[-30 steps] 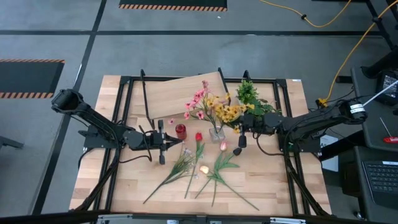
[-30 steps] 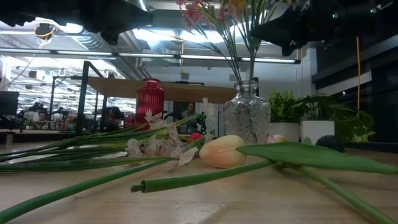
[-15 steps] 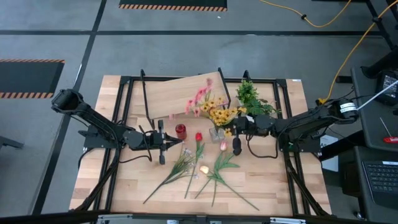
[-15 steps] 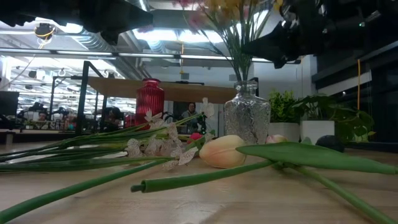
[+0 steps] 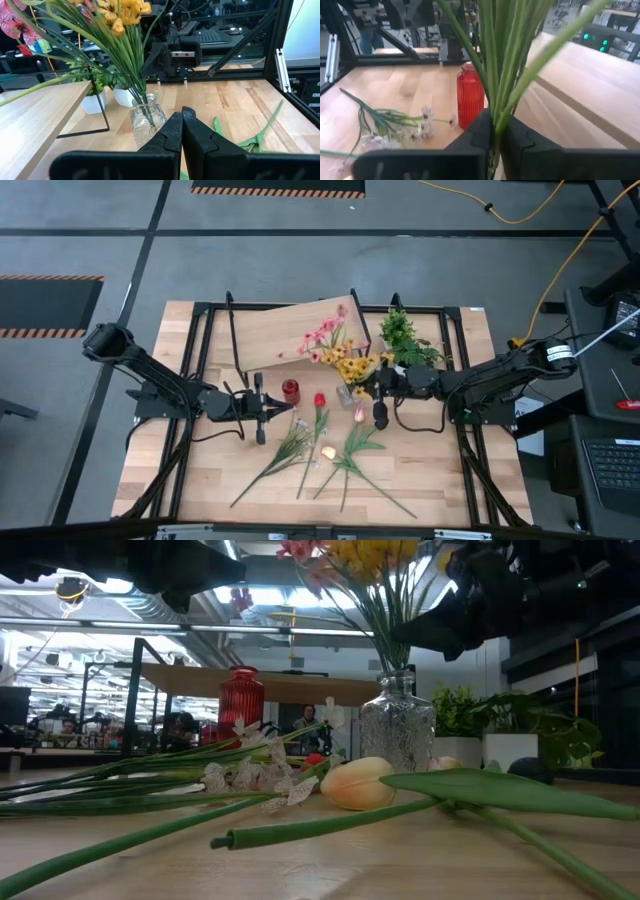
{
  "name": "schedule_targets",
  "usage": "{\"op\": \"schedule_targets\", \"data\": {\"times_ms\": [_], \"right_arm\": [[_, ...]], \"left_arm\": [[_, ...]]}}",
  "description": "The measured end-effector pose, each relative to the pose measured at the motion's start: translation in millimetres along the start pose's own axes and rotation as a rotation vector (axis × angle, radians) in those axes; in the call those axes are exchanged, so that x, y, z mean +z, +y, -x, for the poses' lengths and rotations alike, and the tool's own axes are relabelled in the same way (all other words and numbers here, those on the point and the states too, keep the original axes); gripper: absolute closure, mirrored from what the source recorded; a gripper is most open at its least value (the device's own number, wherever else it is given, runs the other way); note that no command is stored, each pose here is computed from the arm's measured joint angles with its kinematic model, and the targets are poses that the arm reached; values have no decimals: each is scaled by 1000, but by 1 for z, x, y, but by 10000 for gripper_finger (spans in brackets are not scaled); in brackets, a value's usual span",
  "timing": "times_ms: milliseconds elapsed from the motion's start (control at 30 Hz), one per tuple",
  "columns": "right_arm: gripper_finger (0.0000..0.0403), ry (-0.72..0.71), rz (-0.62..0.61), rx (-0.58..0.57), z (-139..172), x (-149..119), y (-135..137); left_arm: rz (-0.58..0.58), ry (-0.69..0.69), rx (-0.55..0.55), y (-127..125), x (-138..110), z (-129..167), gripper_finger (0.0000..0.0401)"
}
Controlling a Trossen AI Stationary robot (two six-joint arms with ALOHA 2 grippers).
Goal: Pick and place flowers into a vace then onto a shelf
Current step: Put the yellow flowers into the transparent flower vase, then put the light yellow flower into the transparent flower vase
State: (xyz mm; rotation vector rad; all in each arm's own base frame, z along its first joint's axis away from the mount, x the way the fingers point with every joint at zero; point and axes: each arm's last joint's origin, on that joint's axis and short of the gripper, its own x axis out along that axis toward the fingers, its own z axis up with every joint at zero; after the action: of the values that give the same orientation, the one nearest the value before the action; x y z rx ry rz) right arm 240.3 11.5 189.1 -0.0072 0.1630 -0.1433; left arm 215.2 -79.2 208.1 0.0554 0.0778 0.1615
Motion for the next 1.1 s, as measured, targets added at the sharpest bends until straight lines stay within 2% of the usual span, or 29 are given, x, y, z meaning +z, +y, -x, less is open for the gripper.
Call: {"op": "schedule_targets", "data": {"times_ms": [267, 433, 667, 867, 1100], "right_arm": [[265, -1, 27, -1, 0, 0, 0], [230, -3, 52, -3, 7, 6, -1], [219, 56, 13, -8, 24, 13, -5], [218, 114, 19, -96, 39, 15, -10], [218, 139, -50, -102, 51, 17, -13]], "left_arm": [[0, 0, 0, 0, 0, 0, 397], [-1, 1, -2, 0, 0, 0, 398], [-6, 8, -3, 0, -1, 0, 398], [-5, 8, -3, 0, -1, 0, 396], [-5, 7, -3, 0, -1, 0, 399]]}}
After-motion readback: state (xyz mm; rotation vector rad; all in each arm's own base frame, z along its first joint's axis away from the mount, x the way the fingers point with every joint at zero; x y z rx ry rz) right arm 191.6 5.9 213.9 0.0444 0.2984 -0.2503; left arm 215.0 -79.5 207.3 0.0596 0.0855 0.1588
